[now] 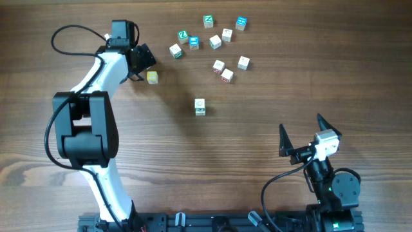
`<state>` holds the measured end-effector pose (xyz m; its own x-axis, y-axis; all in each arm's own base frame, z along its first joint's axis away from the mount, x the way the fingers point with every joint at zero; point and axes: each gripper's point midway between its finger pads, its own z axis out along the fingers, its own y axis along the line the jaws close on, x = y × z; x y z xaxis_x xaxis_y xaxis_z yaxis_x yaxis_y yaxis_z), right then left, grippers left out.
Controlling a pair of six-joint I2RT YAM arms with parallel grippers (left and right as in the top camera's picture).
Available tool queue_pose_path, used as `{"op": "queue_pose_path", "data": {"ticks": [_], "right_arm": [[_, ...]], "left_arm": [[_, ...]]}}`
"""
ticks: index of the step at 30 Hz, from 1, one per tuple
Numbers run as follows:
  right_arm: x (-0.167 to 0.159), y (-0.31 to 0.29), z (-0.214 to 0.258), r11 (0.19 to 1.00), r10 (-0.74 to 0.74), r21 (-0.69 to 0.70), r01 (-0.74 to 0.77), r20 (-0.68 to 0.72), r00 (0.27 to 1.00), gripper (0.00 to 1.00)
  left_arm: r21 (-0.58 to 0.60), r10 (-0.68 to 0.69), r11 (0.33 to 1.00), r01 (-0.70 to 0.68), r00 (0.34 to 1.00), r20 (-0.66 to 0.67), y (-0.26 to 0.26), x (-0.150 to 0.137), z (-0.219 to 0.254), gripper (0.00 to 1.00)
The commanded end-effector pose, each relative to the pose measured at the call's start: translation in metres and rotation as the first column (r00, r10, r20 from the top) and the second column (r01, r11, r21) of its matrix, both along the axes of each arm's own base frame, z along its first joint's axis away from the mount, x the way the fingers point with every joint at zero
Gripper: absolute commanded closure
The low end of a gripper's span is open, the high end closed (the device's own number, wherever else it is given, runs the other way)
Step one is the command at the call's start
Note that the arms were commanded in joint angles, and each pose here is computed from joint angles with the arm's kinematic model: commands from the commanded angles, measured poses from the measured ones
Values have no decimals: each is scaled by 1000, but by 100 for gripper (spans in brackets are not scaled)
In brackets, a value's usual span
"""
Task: Form a tower
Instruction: 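Lower the left gripper over the yellow-faced S block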
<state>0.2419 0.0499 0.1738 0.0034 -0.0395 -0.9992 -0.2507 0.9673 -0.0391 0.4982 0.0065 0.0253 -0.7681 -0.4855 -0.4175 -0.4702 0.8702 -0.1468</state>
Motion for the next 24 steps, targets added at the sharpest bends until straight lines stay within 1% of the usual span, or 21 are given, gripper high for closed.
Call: {"op": "queue_pose_path", "data": {"ticks": [1,4,9,10,11,12,13,15,17,18,19,24], "right_arm": [[0,-3,2,1000,-15,-9,15,10,1000,0],[0,-3,2,1000,-15,-9,15,10,1000,0],[0,-3,2,1000,-14,-8,15,10,1000,0],[0,-3,2,1000,-15,-9,15,10,1000,0],[0,-3,2,1000,-14,-8,15,10,1000,0],[0,-3,2,1000,-15,-9,15,10,1000,0],[0,-3,2,1000,-15,-9,15,10,1000,0],[0,-3,2,1000,-14,-9,15,10,1000,0],[0,-3,2,1000,-14,-8,15,10,1000,0],[0,-3,2,1000,-15,-9,15,10,1000,0],[0,-3,2,1000,-15,-8,15,10,1000,0],[0,-3,2,1000,-14,-8,15,10,1000,0]], "left_arm": [[17,5,1000,-4,1000,-25,5,-2,-9,17],[17,4,1000,-3,999,-47,5,-7,-11,22],[17,1,1000,0,998,-57,4,-9,-12,23],[17,2,1000,-1,999,-44,4,-6,-11,23],[17,2,1000,-2,1000,-25,5,-2,-9,18],[17,2,1000,-2,1000,-1,4,4,-6,16],[16,2,1000,-2,1000,17,4,8,-4,16],[-36,-23,999,25,998,55,-6,16,0,16],[-57,-34,998,37,998,57,-10,16,0,17],[-57,-34,998,38,998,56,-11,16,-1,20],[-58,-34,998,37,998,57,-11,17,-1,22],[-59,-31,998,36,997,72,-11,21,-2,25]]}}
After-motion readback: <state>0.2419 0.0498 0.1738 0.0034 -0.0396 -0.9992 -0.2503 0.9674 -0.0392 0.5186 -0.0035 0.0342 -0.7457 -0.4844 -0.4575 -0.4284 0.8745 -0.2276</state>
